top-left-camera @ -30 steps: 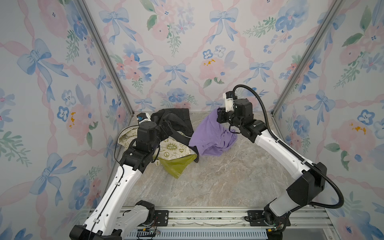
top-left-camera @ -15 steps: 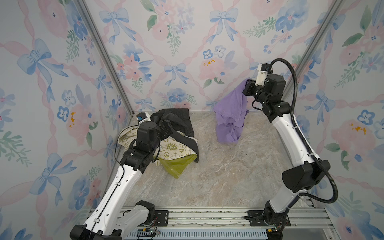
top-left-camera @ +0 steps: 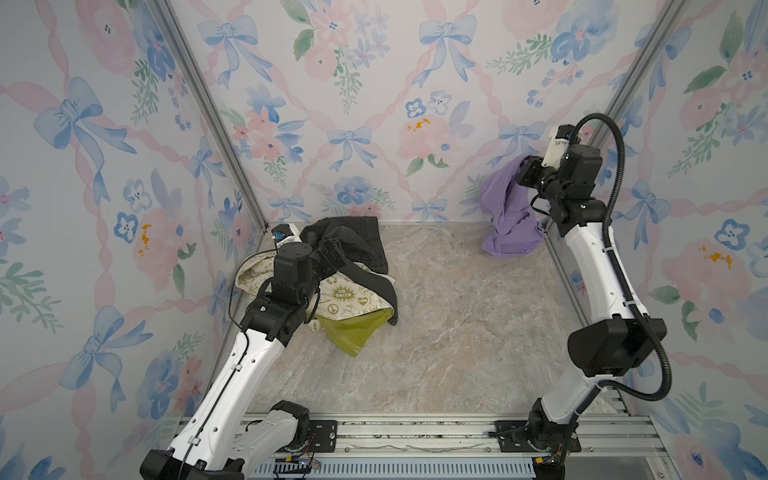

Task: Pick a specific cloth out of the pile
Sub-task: 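Carry the lavender shirt with the right gripper to the far corner and lower it, then open the right gripper to release the lavender shirt and draw back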

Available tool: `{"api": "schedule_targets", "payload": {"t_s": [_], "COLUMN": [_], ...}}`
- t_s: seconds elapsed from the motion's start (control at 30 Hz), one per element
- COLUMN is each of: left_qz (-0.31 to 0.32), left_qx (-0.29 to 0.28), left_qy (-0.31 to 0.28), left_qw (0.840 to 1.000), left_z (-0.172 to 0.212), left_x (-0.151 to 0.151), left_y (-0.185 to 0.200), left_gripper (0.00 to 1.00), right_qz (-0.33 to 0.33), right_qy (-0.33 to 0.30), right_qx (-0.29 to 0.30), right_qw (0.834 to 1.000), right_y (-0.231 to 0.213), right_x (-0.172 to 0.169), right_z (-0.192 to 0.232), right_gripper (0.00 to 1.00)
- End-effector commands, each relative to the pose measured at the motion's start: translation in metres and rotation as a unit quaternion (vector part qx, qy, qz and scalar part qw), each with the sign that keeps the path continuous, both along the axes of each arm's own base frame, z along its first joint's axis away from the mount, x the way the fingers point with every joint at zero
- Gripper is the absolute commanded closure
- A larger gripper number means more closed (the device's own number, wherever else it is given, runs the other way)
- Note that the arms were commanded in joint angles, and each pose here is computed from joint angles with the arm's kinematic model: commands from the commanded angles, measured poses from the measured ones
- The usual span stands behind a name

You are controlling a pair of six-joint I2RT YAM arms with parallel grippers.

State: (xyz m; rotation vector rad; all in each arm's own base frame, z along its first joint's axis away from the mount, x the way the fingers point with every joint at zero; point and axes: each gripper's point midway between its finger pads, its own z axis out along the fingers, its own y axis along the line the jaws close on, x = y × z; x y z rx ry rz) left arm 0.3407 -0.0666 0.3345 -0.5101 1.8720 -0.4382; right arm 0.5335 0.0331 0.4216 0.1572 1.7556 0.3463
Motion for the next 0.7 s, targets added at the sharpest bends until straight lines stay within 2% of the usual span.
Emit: {"api": "schedule_targets", "payload": {"t_s": [0.0, 0.1, 0.27, 0.53, 0.67], "left_qz": [0.006, 0.009, 0.005, 0.001, -0.004], "left_qx": [0.002, 0.001, -0.003, -0.007, -0.010], "left_qy": [-0.004, -0.003, 0.001, 0.006, 0.012], "left_qw": [1.000, 1.000, 1.000, 1.000, 1.000], "left_z": [-0.002, -0.005, -0.008, -0.012, -0.016], "left_x": [-0.005, -0.007, -0.006, -0.002, -0.001], "left_y": [0.005, 0.007, 0.005, 0.002, -0.001], "left_gripper": [0.02, 0.02, 0.02, 0.02, 0.02], "right_qz": [-0.060, -0.107, -0.161, -0.212, -0.224], "right_qy": [0.005, 0.086, 0.223, 0.352, 0.388], "right_qx": [0.008, 0.016, 0.017, 0.013, 0.020], "right_qw": [0.998, 0.990, 0.961, 0.911, 0.894], "right_y": [-0.034, -0.059, -0.088, -0.101, -0.101], "right_x": [-0.022, -0.048, -0.102, -0.185, -0.219], "right_z": [-0.030, -0.096, -0.184, -0.264, -0.290], "right_gripper": [0.98, 0.98, 0.97, 0.94, 0.86]}}
